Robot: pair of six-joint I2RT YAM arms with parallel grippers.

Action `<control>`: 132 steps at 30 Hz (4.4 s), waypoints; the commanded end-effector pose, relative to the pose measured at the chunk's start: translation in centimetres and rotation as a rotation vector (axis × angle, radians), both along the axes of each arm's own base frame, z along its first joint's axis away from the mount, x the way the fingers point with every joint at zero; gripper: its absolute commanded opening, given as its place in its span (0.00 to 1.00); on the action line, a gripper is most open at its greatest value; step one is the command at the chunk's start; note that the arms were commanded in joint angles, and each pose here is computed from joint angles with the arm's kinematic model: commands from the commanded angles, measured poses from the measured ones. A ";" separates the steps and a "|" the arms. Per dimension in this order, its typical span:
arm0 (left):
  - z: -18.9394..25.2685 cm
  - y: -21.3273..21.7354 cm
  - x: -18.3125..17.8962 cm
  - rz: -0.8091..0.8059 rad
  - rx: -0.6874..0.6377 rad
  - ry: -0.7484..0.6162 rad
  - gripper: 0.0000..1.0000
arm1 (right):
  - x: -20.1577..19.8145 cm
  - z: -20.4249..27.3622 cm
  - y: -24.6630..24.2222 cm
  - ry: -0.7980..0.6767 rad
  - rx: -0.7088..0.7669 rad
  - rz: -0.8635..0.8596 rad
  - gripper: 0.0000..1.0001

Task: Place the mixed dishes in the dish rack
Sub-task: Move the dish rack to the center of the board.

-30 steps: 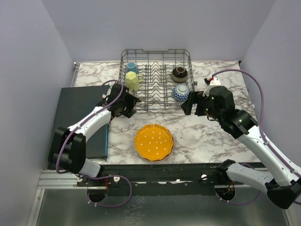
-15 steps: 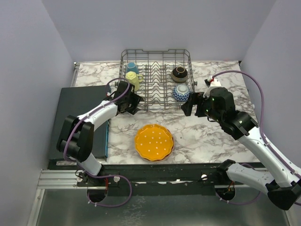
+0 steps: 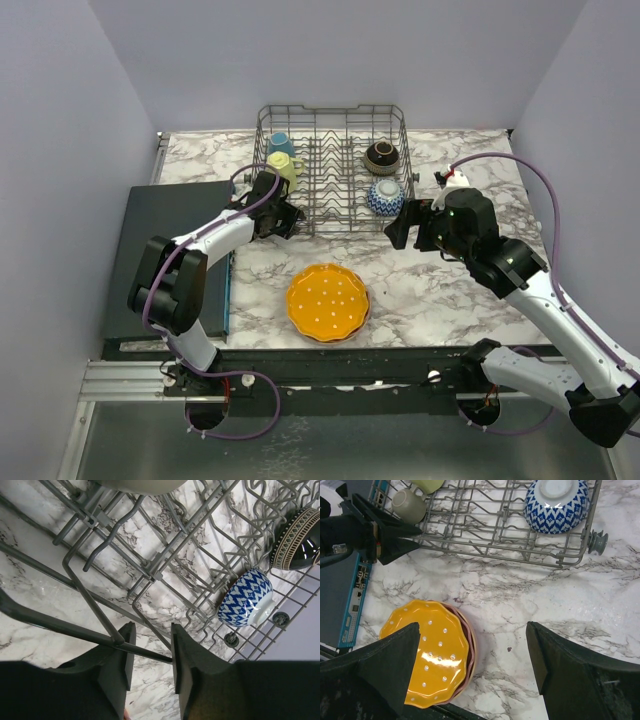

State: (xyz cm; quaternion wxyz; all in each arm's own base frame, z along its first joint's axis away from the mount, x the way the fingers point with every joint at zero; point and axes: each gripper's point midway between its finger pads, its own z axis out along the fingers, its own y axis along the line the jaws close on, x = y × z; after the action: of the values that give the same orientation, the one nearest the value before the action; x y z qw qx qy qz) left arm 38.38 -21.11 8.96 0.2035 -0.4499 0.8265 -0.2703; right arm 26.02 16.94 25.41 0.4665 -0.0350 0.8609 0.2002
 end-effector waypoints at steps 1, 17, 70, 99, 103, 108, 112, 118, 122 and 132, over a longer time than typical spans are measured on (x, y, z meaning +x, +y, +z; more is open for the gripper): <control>0.0 -0.6 -0.1 -0.052 0.001 -0.003 0.35 | -0.4 -0.3 -0.2 0.014 0.007 0.003 0.93; -0.3 -1.1 -1.3 -0.202 0.043 -0.006 0.07 | -0.5 -0.8 -0.1 0.045 0.006 -0.003 0.93; -1.7 -1.3 -9.3 -0.664 0.326 -0.054 0.00 | 5.0 -6.0 -6.9 0.169 -0.260 -0.435 0.87; -0.8 1.9 -0.5 -0.605 0.524 -0.022 0.00 | 10.2 -8.5 -8.5 0.230 -0.092 -0.482 0.71; -0.7 2.3 0.9 -0.582 0.523 -0.019 0.00 | 9.7 -9.0 -8.3 0.241 -0.085 -0.467 0.71; -0.8 3.0 2.8 -0.563 0.532 -0.009 0.00 | 9.2 -9.7 -8.5 0.252 -0.088 -0.472 0.71; -0.9 3.3 4.2 -0.556 0.537 -0.001 0.00 | 9.0 -9.8 -8.5 0.253 -0.083 -0.469 0.71; -0.1 4.1 6.3 -0.531 0.562 -0.008 0.00 | 8.7 -10.1 -8.0 0.262 -0.063 -0.450 0.71; 0.5 5.2 7.5 -0.511 0.587 -0.005 0.00 | 8.5 -10.1 -7.7 0.270 -0.048 -0.437 0.71; 1.2 6.3 9.5 -0.500 0.616 -0.016 0.02 | 7.6 -9.3 -6.7 0.266 -0.002 -0.384 0.75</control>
State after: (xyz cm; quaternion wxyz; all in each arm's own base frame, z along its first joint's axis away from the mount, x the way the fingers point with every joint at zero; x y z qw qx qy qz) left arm 42.27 -14.81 8.95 0.1742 -0.1671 0.9695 -0.0426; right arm 34.00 9.50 15.36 0.3738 0.1610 0.9098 0.0818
